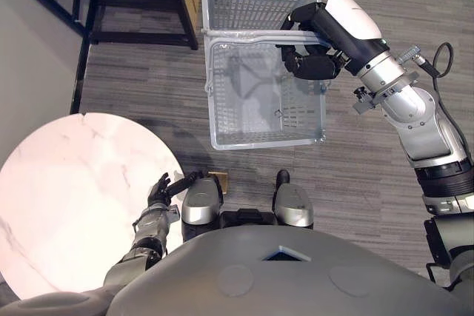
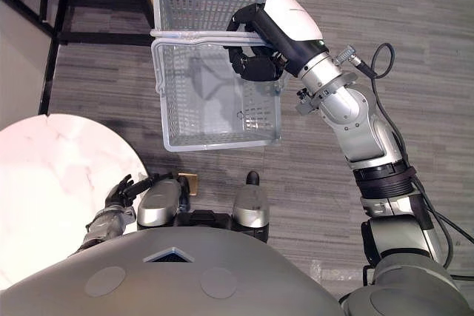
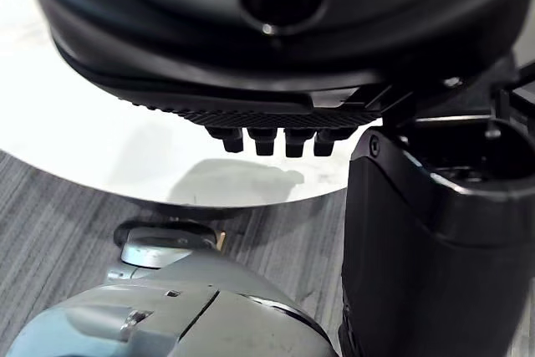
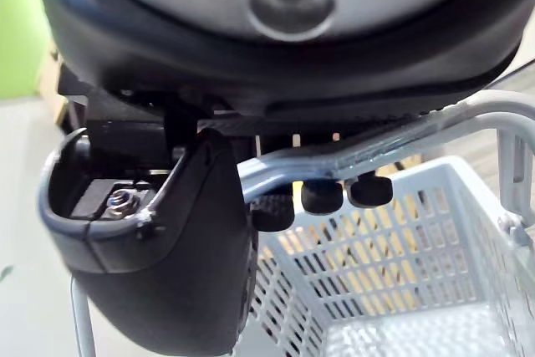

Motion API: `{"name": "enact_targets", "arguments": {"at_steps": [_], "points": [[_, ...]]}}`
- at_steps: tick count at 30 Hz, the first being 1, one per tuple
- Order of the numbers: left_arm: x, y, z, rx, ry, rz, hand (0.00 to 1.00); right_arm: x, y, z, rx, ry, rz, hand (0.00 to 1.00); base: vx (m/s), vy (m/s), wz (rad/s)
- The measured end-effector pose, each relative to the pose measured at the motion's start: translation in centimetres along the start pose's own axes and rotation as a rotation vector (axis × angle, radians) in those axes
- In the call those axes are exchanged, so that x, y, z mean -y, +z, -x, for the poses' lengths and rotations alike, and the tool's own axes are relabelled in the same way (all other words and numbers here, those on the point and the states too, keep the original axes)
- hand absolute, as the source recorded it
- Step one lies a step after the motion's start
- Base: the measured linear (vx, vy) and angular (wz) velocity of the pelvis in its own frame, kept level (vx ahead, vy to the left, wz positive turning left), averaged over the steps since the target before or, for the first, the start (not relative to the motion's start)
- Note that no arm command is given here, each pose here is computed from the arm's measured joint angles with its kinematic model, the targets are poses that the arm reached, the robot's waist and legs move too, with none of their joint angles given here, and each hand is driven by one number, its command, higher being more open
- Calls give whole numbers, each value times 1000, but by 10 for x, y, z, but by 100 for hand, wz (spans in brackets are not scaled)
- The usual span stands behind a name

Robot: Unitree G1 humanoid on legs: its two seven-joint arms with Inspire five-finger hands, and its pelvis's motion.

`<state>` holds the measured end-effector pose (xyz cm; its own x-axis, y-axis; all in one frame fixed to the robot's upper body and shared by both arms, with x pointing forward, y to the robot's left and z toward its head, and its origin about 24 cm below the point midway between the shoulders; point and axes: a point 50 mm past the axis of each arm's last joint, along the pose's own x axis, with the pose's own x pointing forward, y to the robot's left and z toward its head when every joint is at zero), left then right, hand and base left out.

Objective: Pick vegetable in the basket

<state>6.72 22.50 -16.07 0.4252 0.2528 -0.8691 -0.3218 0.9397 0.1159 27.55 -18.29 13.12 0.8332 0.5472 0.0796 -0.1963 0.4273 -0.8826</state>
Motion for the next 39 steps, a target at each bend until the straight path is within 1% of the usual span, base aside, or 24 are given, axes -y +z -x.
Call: {"name": "enact_targets", "arguments": {"at_steps": [11,15,20,23,27,29,31,34,39], "points": [[4,-4,2,-5,-18,-31,100,-10,-5,5,-32,27,-29,0,4,26,-21],[8,-5,2,-4,-33,-47,100,-26,-13,16,-86,38,-88,0,-55,24,-5],[2,-2,1,-3,-30,-106,100,-40,-20,27,-155,72,-73,0,-56,89,5],[-2,1,0,0,-14,-114,100,-39,-18,26,-151,38,-85,0,99,63,-6],[5,8,-3,7,-28,-133,100,-29,-22,28,-165,-11,-73,0,262,-94,9],[7,9,-3,10,-32,-141,100,-26,-22,27,-166,-25,-68,0,380,-244,27],[-1,5,-2,-7,-10,-151,100,-23,-23,27,-167,-31,-62,0,409,-315,18],[20,1,-2,-14,-52,-117,100,-13,-25,23,-186,-67,-40,0,486,-377,9],[13,-2,-1,-22,-30,-70,100,-7,-28,26,-209,-93,-36,0,419,-365,18]]}}
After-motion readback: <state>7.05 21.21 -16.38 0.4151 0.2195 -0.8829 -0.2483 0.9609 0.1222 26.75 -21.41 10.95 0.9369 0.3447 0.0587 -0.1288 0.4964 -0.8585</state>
